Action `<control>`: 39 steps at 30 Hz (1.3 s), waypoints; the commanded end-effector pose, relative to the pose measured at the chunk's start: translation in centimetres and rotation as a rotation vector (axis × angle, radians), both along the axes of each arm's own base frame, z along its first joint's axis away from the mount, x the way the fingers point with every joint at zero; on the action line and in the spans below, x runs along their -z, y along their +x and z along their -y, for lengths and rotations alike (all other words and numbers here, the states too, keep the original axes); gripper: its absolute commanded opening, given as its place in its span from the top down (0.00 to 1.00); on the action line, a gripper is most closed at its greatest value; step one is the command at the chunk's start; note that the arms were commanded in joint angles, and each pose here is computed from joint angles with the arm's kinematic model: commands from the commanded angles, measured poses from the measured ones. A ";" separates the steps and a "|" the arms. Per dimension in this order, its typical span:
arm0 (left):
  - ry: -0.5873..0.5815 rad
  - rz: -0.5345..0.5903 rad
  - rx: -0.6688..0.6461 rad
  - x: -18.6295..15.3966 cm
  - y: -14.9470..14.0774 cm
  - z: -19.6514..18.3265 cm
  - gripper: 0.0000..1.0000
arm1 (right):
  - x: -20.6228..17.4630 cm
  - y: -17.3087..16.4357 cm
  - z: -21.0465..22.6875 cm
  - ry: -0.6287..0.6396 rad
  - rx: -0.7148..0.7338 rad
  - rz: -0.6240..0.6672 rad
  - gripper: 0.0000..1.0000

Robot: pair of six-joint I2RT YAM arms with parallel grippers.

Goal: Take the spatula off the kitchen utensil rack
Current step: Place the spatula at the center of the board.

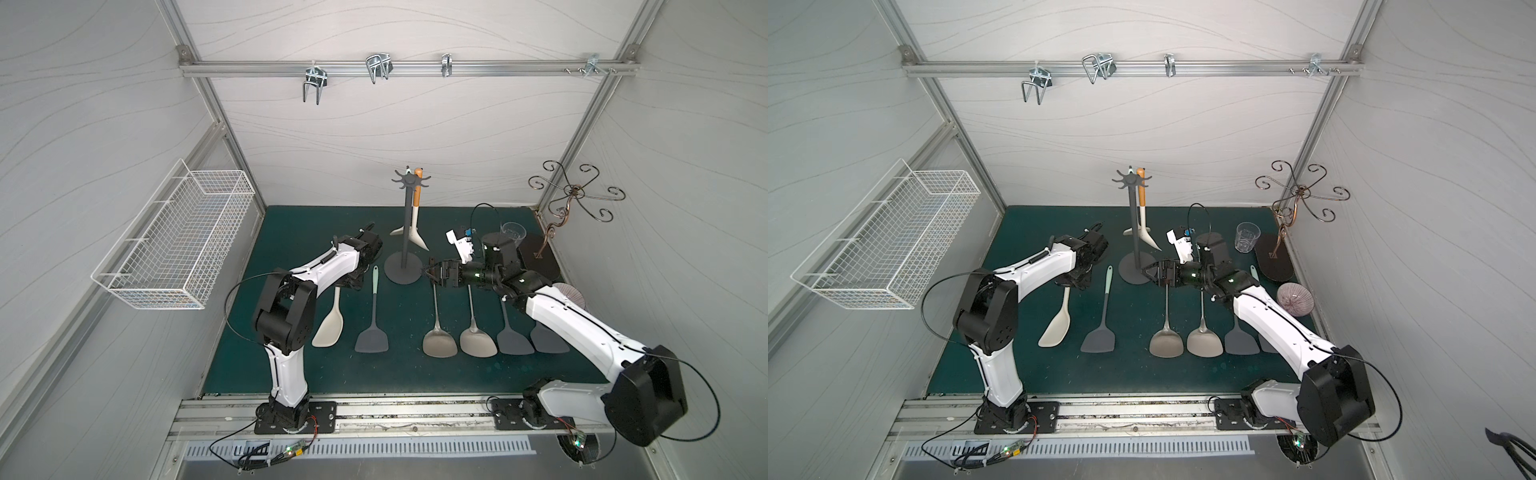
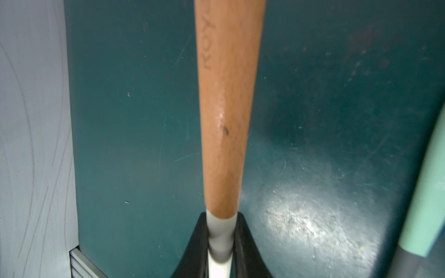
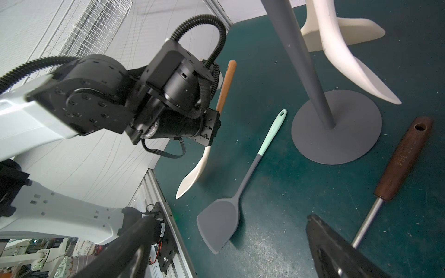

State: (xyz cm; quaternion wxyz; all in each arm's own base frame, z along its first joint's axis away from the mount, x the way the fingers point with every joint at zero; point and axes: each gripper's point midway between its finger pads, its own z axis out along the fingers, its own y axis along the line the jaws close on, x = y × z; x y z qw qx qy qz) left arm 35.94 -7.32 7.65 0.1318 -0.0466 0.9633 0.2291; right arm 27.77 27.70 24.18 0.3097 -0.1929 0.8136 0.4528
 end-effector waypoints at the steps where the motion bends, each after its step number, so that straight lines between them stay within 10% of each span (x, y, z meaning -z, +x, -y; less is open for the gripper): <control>1: 0.034 -0.012 -0.016 -0.1 0.3 0.1 1.00 | -0.1 -0.4 -0.1 0.003 -0.008 -0.002 0.01; 39: 0.087 -0.204 -0.004 3.3 -1.5 1.4 1.00 | 0.1 -1.3 -1.8 0.016 -0.057 -0.011 0.01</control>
